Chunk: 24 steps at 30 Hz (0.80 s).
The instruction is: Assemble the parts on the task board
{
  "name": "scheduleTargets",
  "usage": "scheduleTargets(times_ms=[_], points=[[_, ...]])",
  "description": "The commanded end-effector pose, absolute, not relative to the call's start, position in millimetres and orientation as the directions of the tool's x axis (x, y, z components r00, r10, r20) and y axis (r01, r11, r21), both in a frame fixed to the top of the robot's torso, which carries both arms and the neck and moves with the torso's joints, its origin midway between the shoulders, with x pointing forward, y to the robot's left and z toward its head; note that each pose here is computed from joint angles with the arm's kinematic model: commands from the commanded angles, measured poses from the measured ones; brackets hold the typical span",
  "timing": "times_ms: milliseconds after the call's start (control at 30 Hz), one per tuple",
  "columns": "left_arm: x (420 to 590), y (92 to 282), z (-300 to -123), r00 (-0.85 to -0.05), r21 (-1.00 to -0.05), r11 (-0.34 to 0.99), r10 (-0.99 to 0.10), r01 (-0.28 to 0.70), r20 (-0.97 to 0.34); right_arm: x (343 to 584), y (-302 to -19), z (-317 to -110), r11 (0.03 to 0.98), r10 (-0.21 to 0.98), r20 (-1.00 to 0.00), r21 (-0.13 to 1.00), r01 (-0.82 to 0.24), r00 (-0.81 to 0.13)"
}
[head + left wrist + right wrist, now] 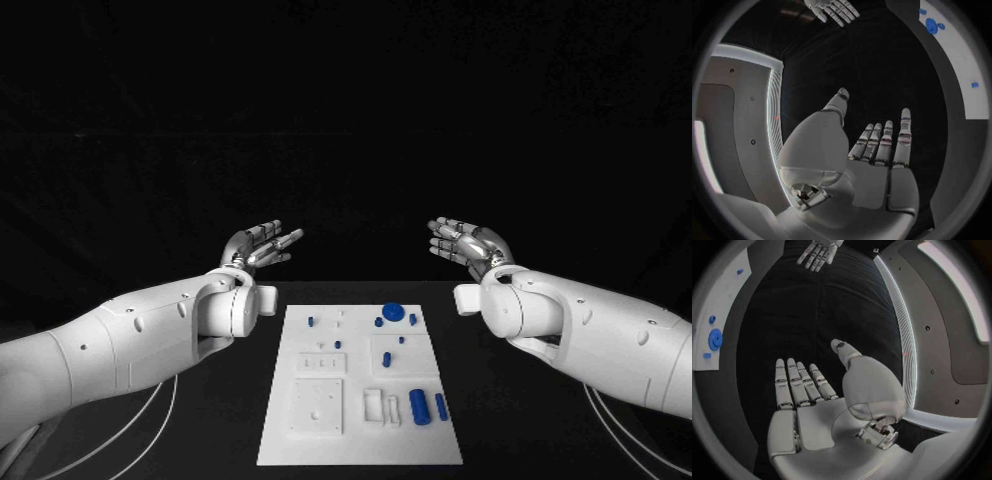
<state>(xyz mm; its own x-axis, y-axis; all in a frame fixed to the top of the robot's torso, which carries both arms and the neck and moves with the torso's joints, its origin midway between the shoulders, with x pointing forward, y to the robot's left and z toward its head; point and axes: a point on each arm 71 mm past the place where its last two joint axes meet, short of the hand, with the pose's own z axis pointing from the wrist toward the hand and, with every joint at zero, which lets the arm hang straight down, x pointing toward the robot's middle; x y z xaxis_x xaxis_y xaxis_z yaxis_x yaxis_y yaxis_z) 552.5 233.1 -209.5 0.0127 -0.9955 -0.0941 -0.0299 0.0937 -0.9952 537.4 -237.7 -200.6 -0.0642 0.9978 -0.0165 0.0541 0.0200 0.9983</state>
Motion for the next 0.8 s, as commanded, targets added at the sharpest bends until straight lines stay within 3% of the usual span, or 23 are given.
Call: scheduleTargets(times_ms=[33,333,367,567,800], points=[[562.0,230.3,-209.1,-0.092,-0.994,0.054,-0.995,-0.096,-0.045,544,-231,-204,0.098,0.961,-0.057,0.986,0.138,-0.27],[571.4,235.0,-203.6,-0.099,-0.993,0.063,-0.994,-0.101,-0.053,555,-240,-200,0.142,0.946,-0.083,0.975,0.17,-0.314],[569.7,237.6,-203.8,-0.103,-0.993,0.057,-0.994,-0.106,-0.046,557,-251,-198,0.209,0.944,-0.169,0.971,0.115,-0.284],[567.2,239.1,-202.3,-0.113,-0.994,0.059,-0.992,-0.089,-0.049,560,-251,-196,0.309,0.919,-0.288,0.95,0.04,-0.269],[555.2,244.6,-195.6,-0.15,-0.996,0.082,-0.986,-0.029,-0.077,564,-243,-194,0.542,0.786,-0.553,0.832,-0.12,-0.276]])
